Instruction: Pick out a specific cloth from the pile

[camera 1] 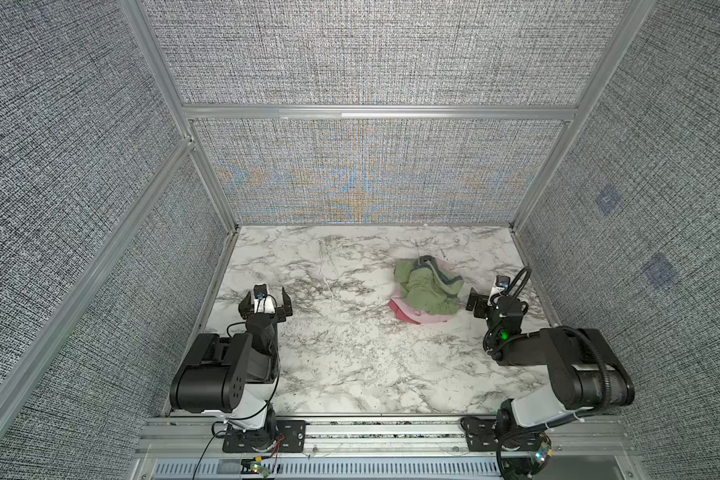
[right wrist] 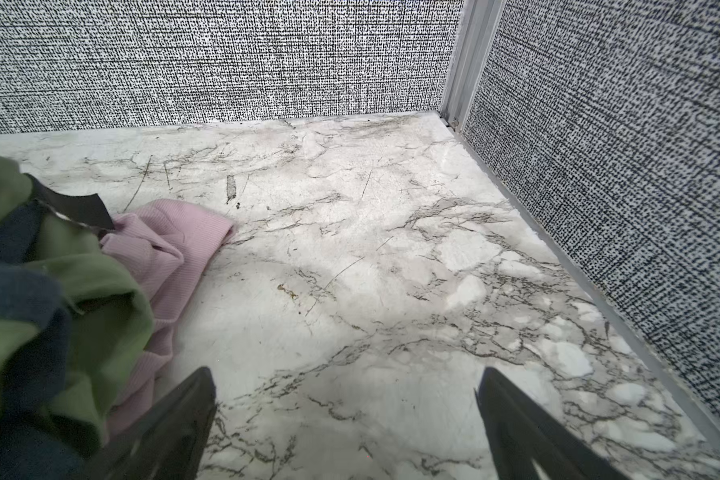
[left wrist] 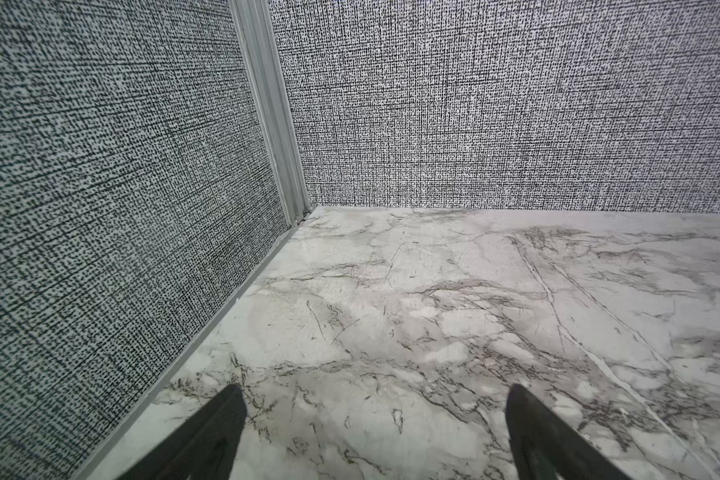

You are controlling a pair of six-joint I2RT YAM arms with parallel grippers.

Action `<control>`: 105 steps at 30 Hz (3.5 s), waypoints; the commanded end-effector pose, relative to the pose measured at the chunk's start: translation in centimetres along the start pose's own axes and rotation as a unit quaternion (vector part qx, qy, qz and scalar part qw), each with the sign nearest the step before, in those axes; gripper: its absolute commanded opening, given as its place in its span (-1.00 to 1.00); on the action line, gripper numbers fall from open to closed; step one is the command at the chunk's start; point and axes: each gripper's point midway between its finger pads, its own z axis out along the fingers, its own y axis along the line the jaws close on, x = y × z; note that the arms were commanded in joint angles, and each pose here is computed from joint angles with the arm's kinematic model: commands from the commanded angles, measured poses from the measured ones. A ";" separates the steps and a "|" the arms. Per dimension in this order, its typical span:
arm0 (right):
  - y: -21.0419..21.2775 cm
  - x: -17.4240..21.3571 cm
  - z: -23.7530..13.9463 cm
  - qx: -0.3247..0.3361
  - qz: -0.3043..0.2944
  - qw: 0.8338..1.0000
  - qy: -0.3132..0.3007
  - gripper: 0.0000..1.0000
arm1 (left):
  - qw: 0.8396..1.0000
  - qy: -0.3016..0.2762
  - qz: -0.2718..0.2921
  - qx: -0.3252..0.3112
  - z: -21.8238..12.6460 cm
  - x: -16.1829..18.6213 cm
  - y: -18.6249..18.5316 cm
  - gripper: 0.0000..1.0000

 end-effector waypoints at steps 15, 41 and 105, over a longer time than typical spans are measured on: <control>0.0 -0.9 0.0 0.002 0.003 1.000 -0.017 0.99 | 1.000 -0.018 -0.005 -0.006 0.0 -0.9 0.3 0.98; 0.8 -5.4 -1.9 0.021 -0.025 0.999 -0.015 0.97 | 1.000 -0.028 -0.006 0.000 -1.5 -1.8 0.2 0.58; 26.4 8.3 -7.3 -0.109 -0.300 0.894 0.314 -0.27 | 0.978 0.111 -0.145 0.103 0.2 -7.8 -5.3 0.49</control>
